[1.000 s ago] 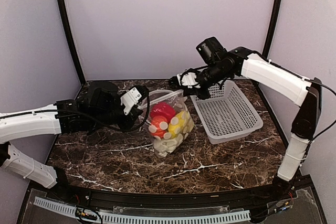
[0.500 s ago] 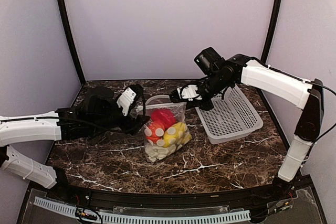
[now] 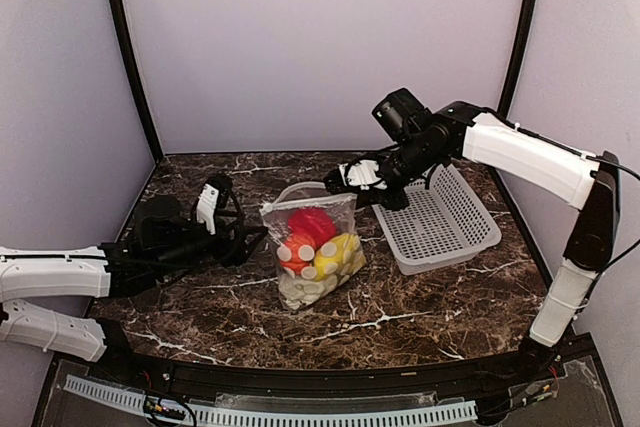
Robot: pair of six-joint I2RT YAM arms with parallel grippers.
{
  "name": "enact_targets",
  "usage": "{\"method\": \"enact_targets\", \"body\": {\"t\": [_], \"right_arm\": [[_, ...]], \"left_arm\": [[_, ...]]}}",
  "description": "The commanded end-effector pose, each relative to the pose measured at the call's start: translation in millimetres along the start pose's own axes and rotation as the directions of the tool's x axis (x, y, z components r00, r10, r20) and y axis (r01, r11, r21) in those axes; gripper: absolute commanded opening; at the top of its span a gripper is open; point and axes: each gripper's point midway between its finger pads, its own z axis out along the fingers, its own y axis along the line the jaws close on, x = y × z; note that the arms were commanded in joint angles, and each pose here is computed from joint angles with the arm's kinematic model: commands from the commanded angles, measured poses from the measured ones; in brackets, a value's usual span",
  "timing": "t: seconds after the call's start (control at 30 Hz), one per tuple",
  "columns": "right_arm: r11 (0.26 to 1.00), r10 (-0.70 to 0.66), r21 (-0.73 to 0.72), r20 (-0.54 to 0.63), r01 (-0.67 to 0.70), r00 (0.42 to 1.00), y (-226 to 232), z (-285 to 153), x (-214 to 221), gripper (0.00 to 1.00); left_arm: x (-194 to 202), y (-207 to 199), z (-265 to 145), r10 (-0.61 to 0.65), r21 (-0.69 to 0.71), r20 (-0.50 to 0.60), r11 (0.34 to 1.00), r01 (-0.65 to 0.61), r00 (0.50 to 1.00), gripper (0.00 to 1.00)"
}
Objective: Place the food in the zip-top bag and seal the zipper
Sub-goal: Pass from the right arm to the left
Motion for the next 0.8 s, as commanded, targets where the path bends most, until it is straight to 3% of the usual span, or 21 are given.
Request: {"method": "enact_targets", "body": {"t": [0.0,0.37,0.63,0.77], "right_arm": [[1.0,0.007,0.005,0.012,-0.007,1.0,6,-11,-6,0.02],[1.0,0.01,0.003,0.013,-0.01,1.0,5,-7,-5,0.02],[1.0,0.013,-0.006,0.007,-0.013,1.0,7,-3,-2,0.03],[1.0,0.016,-0.006,0.007,-0.016,1.0,7,-3,-2,0.03]], "left_arm": [[-25,-8,2,-0.039,0.103,0.115,0.994,0.028,0.993,0.66],[-25,-32,28,-0.026,0.253,0.08,0.967,0.005,0.996,0.37],[-35,-26,29,-0.037,0.222,0.125,0.975,0.009,0.991,0.34],[-37,-24,28,-0.024,0.205,0.127,0.979,-0.003,0.992,0.17]]}}
